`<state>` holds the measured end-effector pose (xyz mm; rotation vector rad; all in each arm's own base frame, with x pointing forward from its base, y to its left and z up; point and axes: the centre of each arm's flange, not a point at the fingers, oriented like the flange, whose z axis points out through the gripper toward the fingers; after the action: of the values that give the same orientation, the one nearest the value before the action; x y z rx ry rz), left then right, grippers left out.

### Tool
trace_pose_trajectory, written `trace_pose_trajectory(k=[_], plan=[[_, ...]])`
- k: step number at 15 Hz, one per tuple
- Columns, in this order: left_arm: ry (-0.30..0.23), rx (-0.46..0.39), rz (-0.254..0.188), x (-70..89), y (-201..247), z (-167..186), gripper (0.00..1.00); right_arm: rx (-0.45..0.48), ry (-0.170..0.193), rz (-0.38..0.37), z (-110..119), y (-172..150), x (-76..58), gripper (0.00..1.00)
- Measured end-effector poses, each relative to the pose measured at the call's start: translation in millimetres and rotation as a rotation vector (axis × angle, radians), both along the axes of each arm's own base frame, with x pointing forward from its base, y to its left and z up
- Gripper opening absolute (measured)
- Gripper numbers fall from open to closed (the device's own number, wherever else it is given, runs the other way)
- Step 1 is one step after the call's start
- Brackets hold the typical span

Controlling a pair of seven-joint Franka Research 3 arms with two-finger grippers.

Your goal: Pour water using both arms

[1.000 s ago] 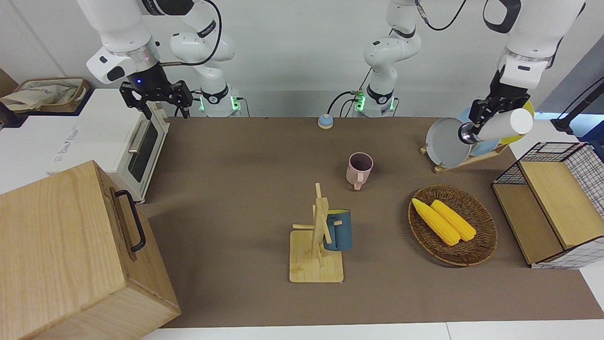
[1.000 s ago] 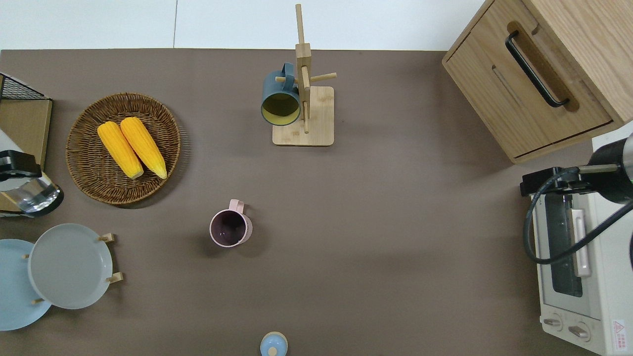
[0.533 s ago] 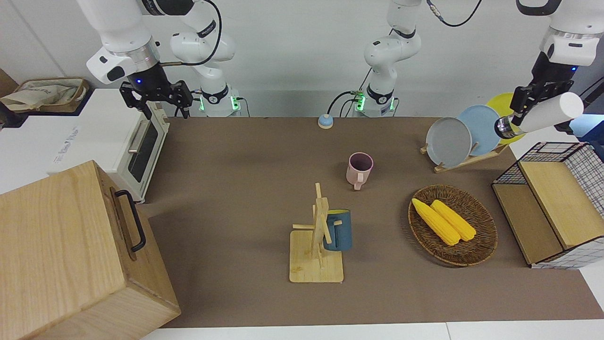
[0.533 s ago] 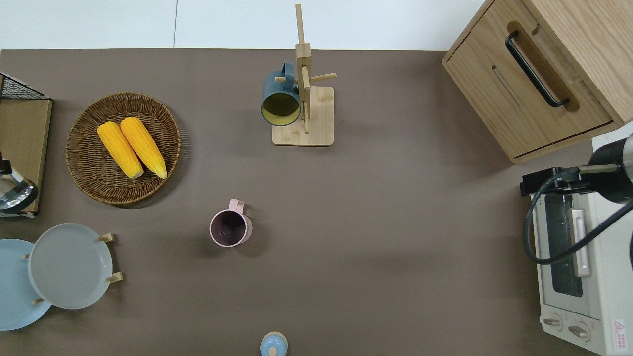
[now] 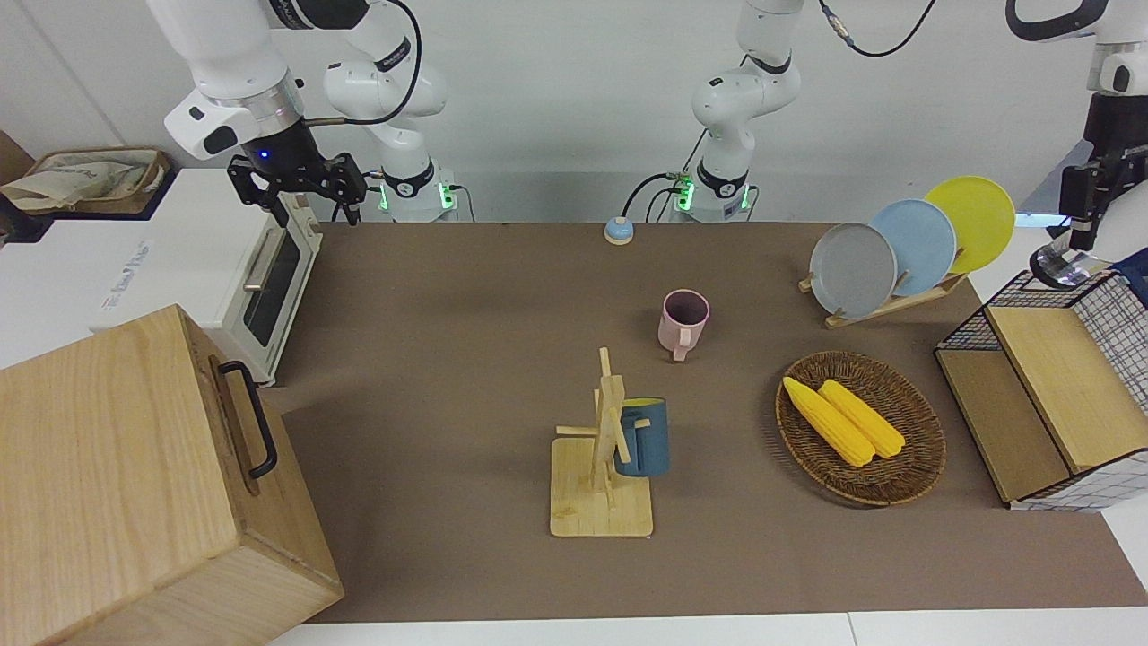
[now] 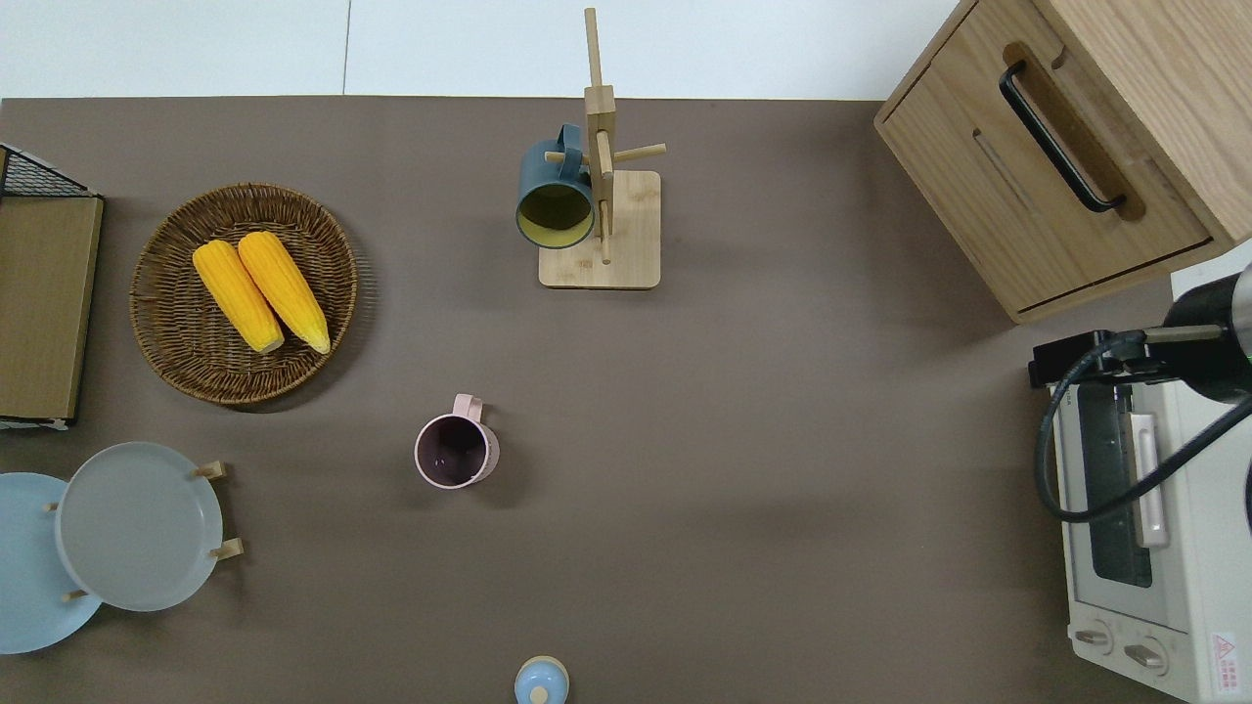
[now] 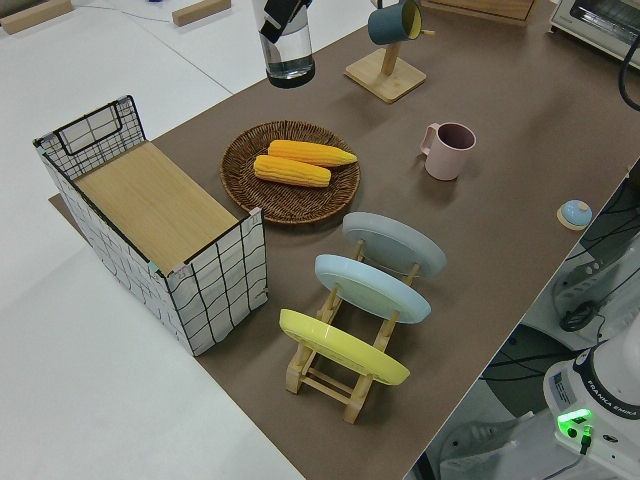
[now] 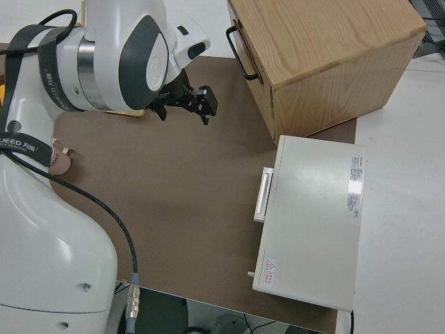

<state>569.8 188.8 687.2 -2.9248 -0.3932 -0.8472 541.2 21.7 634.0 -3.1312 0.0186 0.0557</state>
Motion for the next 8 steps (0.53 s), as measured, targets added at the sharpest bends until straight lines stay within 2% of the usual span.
trace_pose_trajectory(k=[2,4,8], plan=[[-0.025,0.007,-0.014,6.9,14.4,-9.5,0.64,0.0,0.0,0.0,0.0,0.0,0.0,1.0],[-0.042,0.011,-0.047,8.8,34.6,-18.8,0.64,0.0,0.0,0.0,0.0,0.0,0.0,1.0],[-0.066,0.003,-0.118,-0.7,85.8,-39.5,0.64,0.0,0.0,0.0,0.0,0.0,0.0,1.0]])
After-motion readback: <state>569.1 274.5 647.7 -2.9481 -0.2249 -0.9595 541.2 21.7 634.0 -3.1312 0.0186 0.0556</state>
